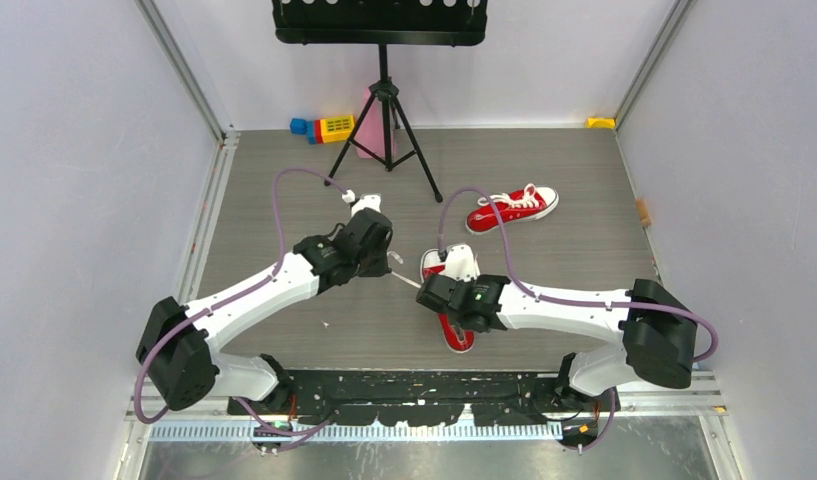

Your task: Tie the shoes

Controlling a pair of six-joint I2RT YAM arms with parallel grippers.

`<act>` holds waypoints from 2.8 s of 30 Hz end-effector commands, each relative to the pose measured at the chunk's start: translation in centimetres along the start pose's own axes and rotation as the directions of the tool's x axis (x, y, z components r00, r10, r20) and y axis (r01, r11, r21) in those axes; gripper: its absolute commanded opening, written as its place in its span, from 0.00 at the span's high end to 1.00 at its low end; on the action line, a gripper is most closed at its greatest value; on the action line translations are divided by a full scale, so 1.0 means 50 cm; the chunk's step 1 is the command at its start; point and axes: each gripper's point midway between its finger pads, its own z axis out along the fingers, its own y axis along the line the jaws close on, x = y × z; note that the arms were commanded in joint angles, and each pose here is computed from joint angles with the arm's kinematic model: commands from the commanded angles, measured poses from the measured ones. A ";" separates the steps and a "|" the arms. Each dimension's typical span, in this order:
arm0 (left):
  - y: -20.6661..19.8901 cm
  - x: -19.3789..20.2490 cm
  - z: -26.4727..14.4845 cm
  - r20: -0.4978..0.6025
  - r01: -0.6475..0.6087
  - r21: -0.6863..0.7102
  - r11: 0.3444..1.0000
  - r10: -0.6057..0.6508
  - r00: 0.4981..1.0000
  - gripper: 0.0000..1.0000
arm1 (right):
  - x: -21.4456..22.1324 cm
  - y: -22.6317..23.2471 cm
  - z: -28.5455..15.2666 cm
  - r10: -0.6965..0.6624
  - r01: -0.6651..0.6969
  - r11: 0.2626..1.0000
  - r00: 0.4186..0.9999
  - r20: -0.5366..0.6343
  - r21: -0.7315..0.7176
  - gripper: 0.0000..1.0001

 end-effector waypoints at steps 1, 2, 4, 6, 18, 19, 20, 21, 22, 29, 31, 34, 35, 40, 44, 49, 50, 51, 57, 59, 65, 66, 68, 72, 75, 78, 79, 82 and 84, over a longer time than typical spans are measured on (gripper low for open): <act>0.044 -0.035 -0.006 -0.002 -0.040 -0.101 0.994 0.040 0.999 1.00 | -0.069 -0.009 -0.036 0.095 -0.095 0.995 0.987 0.126 -0.010 0.96; 0.048 -0.038 -0.006 -0.009 -0.042 -0.110 0.993 0.041 0.999 1.00 | -0.075 -0.009 -0.041 0.112 -0.110 0.994 0.984 0.137 -0.019 0.96; 0.057 -0.048 -0.008 -0.015 -0.047 -0.135 0.990 0.045 0.999 1.00 | -0.084 -0.013 -0.048 0.141 -0.137 0.990 0.977 0.158 -0.032 0.98; 0.073 -0.058 -0.012 -0.015 -0.051 -0.174 0.983 0.049 0.999 1.00 | -0.092 -0.021 -0.052 0.169 -0.165 0.986 0.971 0.171 -0.038 1.00; 0.017 -0.016 0.036 -0.097 0.004 0.029 1.000 -0.001 0.995 1.00 | -0.067 0.006 -0.012 0.297 -0.284 0.928 0.955 0.020 -0.244 0.47; 0.006 -0.012 0.038 -0.101 0.014 0.062 0.998 -0.008 0.995 1.00 | -0.066 0.007 -0.012 0.292 -0.278 0.928 0.956 0.018 -0.246 0.38; -0.006 -0.013 0.038 -0.101 0.020 0.094 0.995 -0.011 0.995 1.00 | -0.069 0.007 -0.013 0.288 -0.274 0.929 0.957 0.023 -0.249 0.33; -0.015 -0.014 0.036 -0.100 0.023 0.116 0.993 -0.011 0.995 1.00 | -0.070 0.007 -0.015 0.279 -0.264 0.931 0.960 0.026 -0.253 0.32; -0.020 -0.018 0.033 -0.097 0.024 0.129 0.991 -0.011 0.995 1.00 | -0.074 0.009 -0.019 0.272 -0.254 0.930 0.962 0.031 -0.264 0.30; -0.083 -0.073 -0.014 0.050 -0.131 0.246 0.960 0.122 0.991 1.00 | -0.122 -0.040 -0.048 0.322 -0.292 0.913 0.944 0.066 -0.284 0.30; -0.109 -0.082 -0.016 0.086 -0.166 0.286 0.944 0.147 0.985 1.00 | -0.120 -0.062 -0.049 0.374 -0.348 0.897 0.926 0.048 -0.274 0.28; -0.163 -0.085 -0.013 0.127 -0.229 0.395 0.890 0.194 0.973 1.00 | -0.122 -0.091 -0.055 0.438 -0.408 0.871 0.897 0.057 -0.273 0.26; -0.178 -0.088 -0.010 0.147 -0.254 0.409 0.877 0.212 0.966 1.00 | -0.124 -0.101 -0.058 0.452 -0.419 0.866 0.889 0.070 -0.274 0.26; -0.256 -0.089 0.003 0.191 -0.362 0.479 0.800 0.307 0.932 1.00 | -0.126 -0.175 -0.059 0.485 -0.460 0.869 0.866 0.121 -0.183 0.25; -0.324 -0.080 0.016 0.215 -0.385 0.568 0.728 0.321 0.923 1.00 | -0.097 -0.217 -0.024 0.521 -0.517 0.853 0.852 0.059 -0.066 0.31; -0.393 -0.046 0.034 0.173 -0.399 0.645 0.651 0.384 0.907 1.00 | -0.070 -0.234 0.009 0.570 -0.570 0.821 0.821 0.018 0.011 0.36; -0.404 -0.028 0.033 0.166 -0.415 0.670 0.616 0.421 0.892 0.96 | -0.064 -0.235 0.014 0.581 -0.581 0.814 0.814 0.014 0.016 0.37; -0.408 -0.015 0.032 0.152 -0.423 0.681 0.598 0.451 0.880 0.88 | -0.060 -0.234 0.018 0.590 -0.590 0.807 0.807 0.009 0.013 0.37; -0.351 -0.005 0.046 0.072 -0.440 0.577 0.688 0.494 0.867 0.52 | -0.025 -0.202 0.045 0.629 -0.632 0.774 0.775 -0.059 -0.039 0.40; -0.336 -0.004 0.038 0.070 -0.448 0.563 0.694 0.500 0.863 0.44 | -0.017 -0.190 0.054 0.631 -0.636 0.770 0.771 -0.086 -0.051 0.40; -0.287 0.007 0.050 0.017 -0.427 0.539 0.726 0.497 0.868 0.42 | 0.006 -0.153 0.080 0.588 -0.608 0.791 0.787 -0.190 -0.070 0.44; -0.279 0.010 0.057 -0.001 -0.409 0.541 0.734 0.487 0.873 0.43 | 0.004 -0.147 0.085 0.586 -0.609 0.790 0.786 -0.197 -0.079 0.45; -0.275 0.015 0.068 -0.036 -0.368 0.565 0.739 0.468 0.883 0.44 | 0.006 -0.136 0.090 0.580 -0.609 0.788 0.784 -0.220 -0.090 0.47; -0.266 0.036 0.100 -0.160 -0.287 0.575 0.766 0.450 0.879 0.47 | -0.006 -0.134 0.091 0.578 -0.605 0.790 0.788 -0.213 -0.093 0.62; -0.268 0.052 0.114 -0.233 -0.257 0.584 0.770 0.462 0.856 0.52 | -0.028 -0.143 0.076 0.586 -0.605 0.787 0.794 -0.162 -0.119 0.73; -0.267 0.066 0.122 -0.271 -0.238 0.586 0.775 0.464 0.843 0.54 | -0.045 -0.146 0.062 0.583 -0.599 0.789 0.800 -0.140 -0.138 0.85; -0.266 0.070 0.122 -0.283 -0.233 0.588 0.775 0.466 0.838 0.55 | -0.046 -0.146 0.059 0.577 -0.593 0.793 0.805 -0.142 -0.139 0.93; -0.266 0.086 0.119 -0.315 -0.214 0.603 0.769 0.475 0.821 0.60 | -0.048 -0.154 0.050 0.556 -0.571 0.811 0.820 -0.138 -0.126 1.00; -0.267 0.093 0.115 -0.332 -0.201 0.613 0.764 0.480 0.812 0.66 | -0.054 -0.159 0.039 0.544 -0.557 0.820 0.830 -0.123 -0.133 1.00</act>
